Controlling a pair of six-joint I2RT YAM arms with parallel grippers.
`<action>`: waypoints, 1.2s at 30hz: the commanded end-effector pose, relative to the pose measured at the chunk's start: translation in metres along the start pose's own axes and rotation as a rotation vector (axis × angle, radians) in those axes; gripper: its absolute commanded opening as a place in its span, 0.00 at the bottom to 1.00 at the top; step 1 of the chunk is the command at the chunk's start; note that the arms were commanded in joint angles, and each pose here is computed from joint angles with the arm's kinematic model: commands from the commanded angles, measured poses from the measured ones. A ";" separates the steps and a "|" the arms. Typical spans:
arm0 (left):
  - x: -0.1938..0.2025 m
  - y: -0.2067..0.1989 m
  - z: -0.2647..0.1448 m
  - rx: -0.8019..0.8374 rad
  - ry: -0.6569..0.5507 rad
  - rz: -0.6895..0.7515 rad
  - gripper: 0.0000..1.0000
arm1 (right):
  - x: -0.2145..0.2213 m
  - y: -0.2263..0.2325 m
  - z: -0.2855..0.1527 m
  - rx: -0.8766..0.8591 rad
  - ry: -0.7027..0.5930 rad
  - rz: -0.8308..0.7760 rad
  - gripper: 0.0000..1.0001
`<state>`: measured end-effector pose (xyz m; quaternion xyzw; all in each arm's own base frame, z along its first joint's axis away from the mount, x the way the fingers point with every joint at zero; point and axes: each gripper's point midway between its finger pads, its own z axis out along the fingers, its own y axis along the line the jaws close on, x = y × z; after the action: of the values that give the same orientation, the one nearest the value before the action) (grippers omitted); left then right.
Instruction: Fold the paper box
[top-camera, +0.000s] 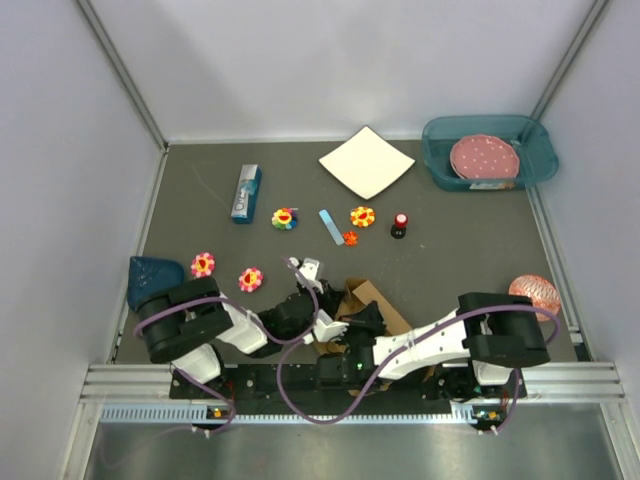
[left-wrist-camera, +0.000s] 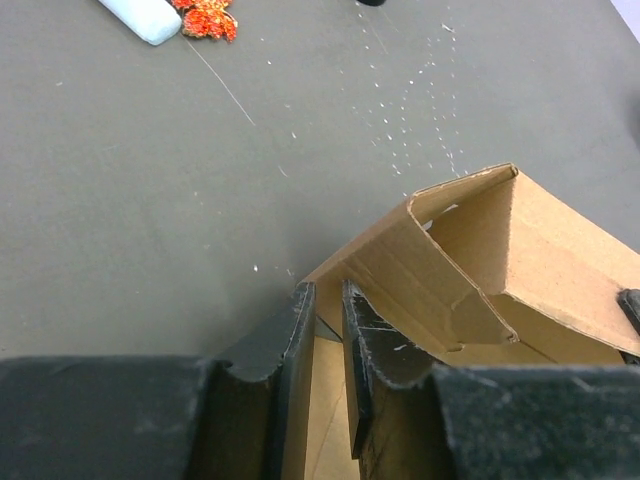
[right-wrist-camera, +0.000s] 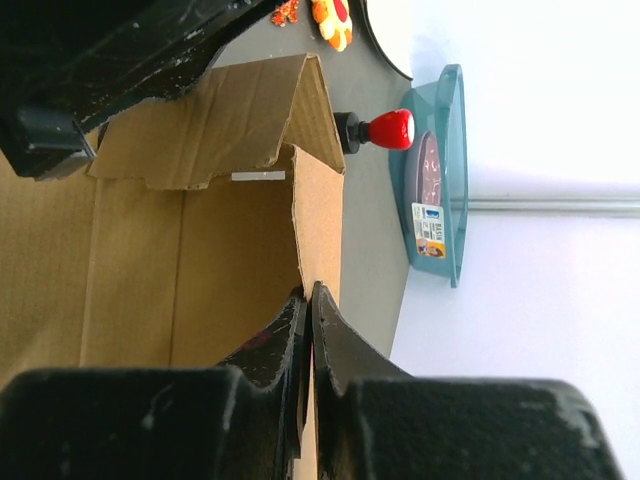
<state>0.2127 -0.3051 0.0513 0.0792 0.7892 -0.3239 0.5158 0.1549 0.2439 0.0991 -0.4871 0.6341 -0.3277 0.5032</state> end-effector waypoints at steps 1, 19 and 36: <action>-0.009 -0.022 0.003 0.081 -0.022 -0.050 0.21 | -0.021 0.022 -0.010 -0.138 -0.032 0.188 0.00; -0.062 0.013 0.002 -0.023 -0.140 -0.075 0.21 | -0.023 0.019 -0.011 -0.135 -0.037 0.198 0.00; -0.036 -0.011 0.057 0.122 -0.001 -0.181 0.16 | -0.024 0.020 -0.011 -0.146 -0.035 0.219 0.00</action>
<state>0.2672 -0.3206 0.0516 0.0313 0.7978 -0.3661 0.4781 0.1520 0.2477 0.1014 -0.4778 0.6465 -0.3050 0.5106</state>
